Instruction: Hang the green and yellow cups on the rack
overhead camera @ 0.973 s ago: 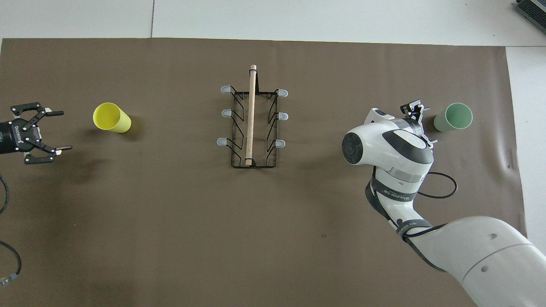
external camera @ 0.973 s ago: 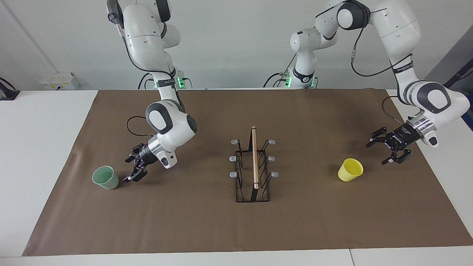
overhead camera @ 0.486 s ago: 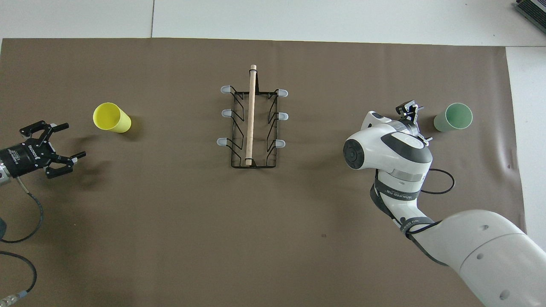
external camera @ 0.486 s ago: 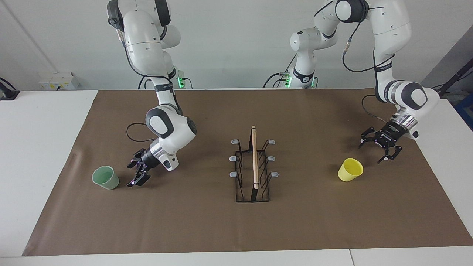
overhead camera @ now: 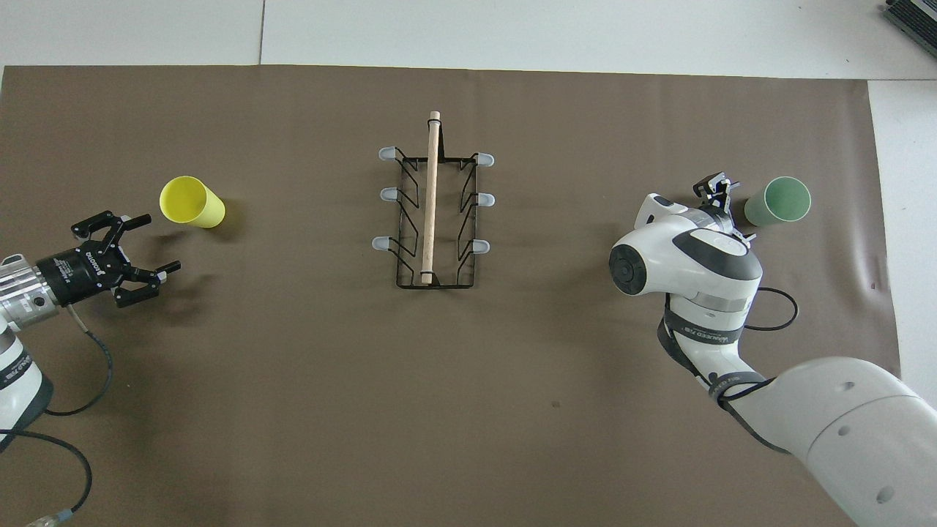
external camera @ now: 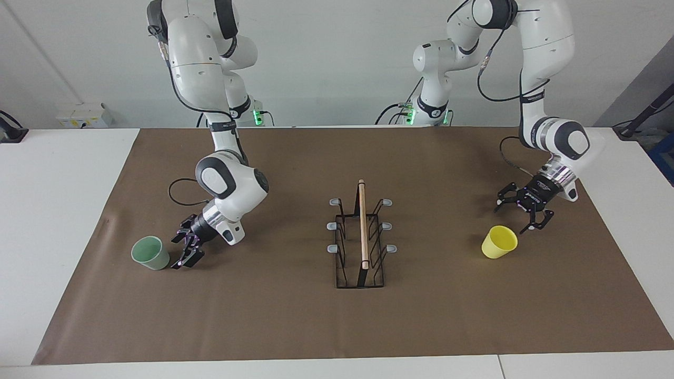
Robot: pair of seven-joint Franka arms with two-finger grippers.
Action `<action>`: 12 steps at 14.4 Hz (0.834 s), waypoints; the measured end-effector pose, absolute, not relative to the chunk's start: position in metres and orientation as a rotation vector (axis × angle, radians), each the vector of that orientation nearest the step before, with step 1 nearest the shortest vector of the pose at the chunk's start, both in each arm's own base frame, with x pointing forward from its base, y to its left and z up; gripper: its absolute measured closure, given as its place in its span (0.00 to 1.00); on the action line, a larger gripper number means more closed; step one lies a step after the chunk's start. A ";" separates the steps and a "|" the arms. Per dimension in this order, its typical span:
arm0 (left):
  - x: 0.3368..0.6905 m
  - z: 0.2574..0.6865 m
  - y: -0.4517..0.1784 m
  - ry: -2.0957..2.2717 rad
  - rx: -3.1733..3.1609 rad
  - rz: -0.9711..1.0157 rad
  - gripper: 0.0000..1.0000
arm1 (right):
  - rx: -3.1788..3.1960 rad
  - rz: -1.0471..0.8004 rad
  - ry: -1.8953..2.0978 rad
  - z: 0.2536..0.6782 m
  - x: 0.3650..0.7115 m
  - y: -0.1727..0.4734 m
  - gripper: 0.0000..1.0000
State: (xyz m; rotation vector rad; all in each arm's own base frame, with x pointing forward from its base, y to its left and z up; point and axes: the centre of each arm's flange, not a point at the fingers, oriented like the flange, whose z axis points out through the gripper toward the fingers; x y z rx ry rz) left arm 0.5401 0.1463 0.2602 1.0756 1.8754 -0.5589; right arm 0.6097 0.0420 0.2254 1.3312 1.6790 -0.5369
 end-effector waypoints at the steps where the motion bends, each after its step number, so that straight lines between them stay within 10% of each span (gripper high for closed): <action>1: 0.542 0.259 0.142 1.883 1.069 -0.546 0.00 | 1.321 -0.527 1.678 0.222 0.608 0.036 0.00; 12: 0.555 0.256 0.104 1.925 0.983 -0.466 0.00 | 1.174 -0.497 1.716 0.206 0.599 -0.014 0.00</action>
